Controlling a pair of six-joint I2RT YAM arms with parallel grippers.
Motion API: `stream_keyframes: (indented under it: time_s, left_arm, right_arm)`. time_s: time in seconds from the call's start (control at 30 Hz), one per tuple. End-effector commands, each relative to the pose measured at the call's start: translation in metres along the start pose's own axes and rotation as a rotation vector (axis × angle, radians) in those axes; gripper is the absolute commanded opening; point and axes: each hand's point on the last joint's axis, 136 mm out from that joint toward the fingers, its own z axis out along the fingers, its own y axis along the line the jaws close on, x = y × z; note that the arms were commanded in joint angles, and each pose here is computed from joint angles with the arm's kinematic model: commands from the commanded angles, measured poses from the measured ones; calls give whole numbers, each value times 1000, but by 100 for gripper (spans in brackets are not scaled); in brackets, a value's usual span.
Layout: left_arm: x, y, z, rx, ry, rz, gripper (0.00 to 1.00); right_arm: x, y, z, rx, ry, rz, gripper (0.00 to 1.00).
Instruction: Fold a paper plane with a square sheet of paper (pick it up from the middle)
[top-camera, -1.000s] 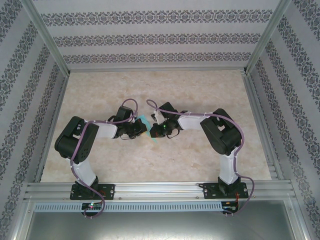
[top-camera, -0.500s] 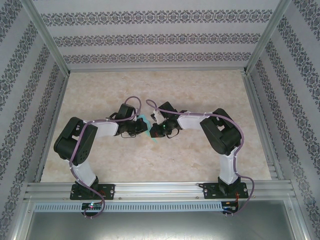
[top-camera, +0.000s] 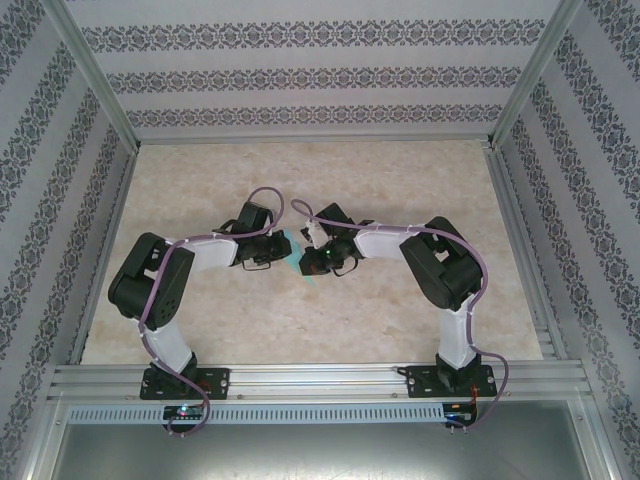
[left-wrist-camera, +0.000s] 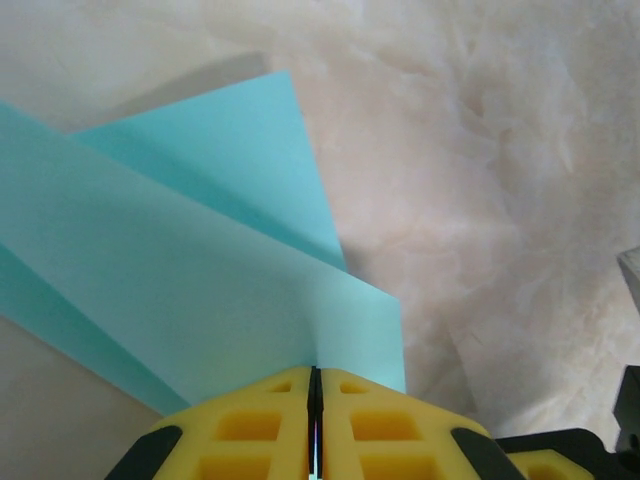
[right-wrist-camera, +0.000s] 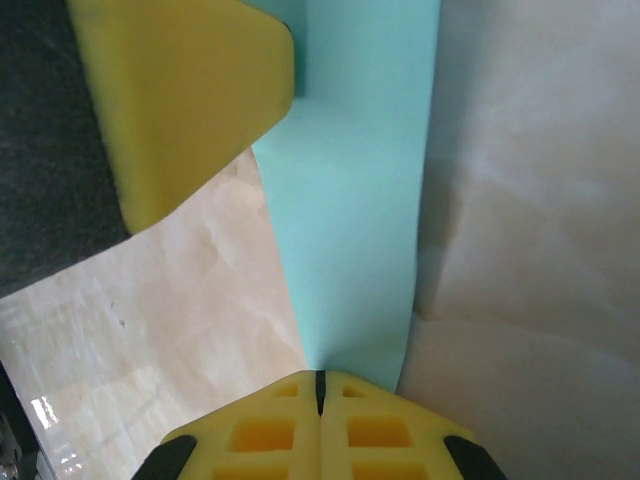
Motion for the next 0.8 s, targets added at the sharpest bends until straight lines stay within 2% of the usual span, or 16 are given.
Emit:
stream_keyframes:
  time_s: [0.0,0.43,0.77]
  left_arm:
    - [-2,17,4,-59,3,-9,12]
    - [-5,53,1,-141,25,-60,11]
    - [-42,95,-9,-180,-31,-173,11]
  right_arm:
    - [35,-39,16,141,111,62,0]
    - [53,-55,13,194,165,86,0]
    - [68,-64,14,205,197,106,0]
